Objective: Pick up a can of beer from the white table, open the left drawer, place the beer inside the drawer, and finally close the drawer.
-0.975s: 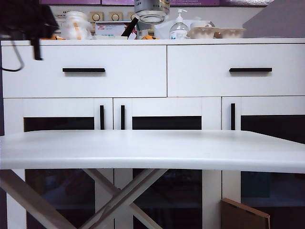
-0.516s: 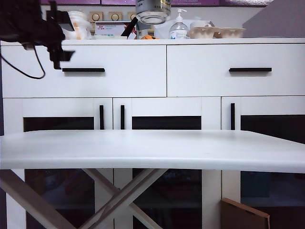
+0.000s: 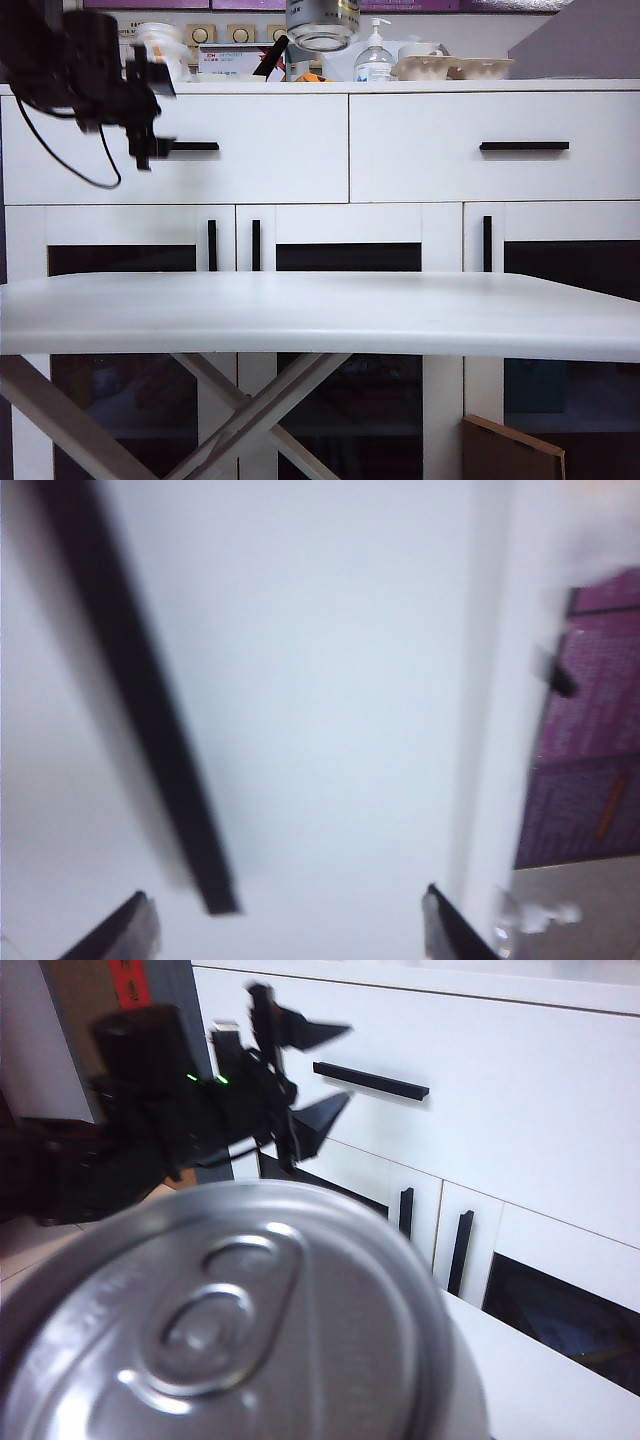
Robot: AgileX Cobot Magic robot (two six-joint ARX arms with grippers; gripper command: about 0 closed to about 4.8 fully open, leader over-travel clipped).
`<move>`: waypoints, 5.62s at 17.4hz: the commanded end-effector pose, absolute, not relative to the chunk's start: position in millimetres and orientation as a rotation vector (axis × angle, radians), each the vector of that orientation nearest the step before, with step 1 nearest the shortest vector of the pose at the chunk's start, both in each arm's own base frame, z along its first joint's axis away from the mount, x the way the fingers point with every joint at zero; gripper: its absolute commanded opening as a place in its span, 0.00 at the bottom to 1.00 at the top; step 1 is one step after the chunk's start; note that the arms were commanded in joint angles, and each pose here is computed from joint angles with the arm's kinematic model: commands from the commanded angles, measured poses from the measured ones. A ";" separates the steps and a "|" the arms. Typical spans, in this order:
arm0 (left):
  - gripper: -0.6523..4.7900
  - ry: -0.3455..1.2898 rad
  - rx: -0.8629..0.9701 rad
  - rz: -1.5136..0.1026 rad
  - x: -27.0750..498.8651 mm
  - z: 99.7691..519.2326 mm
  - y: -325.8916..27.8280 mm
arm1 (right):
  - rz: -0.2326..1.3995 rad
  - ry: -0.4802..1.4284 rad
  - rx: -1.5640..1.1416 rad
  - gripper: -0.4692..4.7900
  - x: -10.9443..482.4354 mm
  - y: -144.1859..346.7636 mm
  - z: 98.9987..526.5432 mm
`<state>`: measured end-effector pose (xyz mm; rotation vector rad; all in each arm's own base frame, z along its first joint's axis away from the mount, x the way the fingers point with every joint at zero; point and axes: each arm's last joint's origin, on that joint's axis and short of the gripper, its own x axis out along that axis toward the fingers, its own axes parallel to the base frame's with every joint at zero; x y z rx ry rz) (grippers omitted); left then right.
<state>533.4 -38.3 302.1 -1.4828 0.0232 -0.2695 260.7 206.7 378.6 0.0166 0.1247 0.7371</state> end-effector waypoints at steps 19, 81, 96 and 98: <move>0.76 -0.013 -1.458 -0.233 568.6 288.3 -36.8 | 0.741 0.034 0.040 0.16 257.6 205.0 394.0; 0.11 -0.286 -1.211 -0.645 559.6 304.4 -31.5 | 0.705 0.055 0.033 0.16 258.7 203.7 391.7; 0.96 -0.184 -1.429 -0.459 565.6 307.4 -28.8 | 0.706 0.056 0.033 0.17 258.6 203.8 391.6; 0.95 -0.122 -1.439 -0.404 568.0 311.2 -28.9 | 0.706 0.056 0.033 0.17 258.6 203.8 391.7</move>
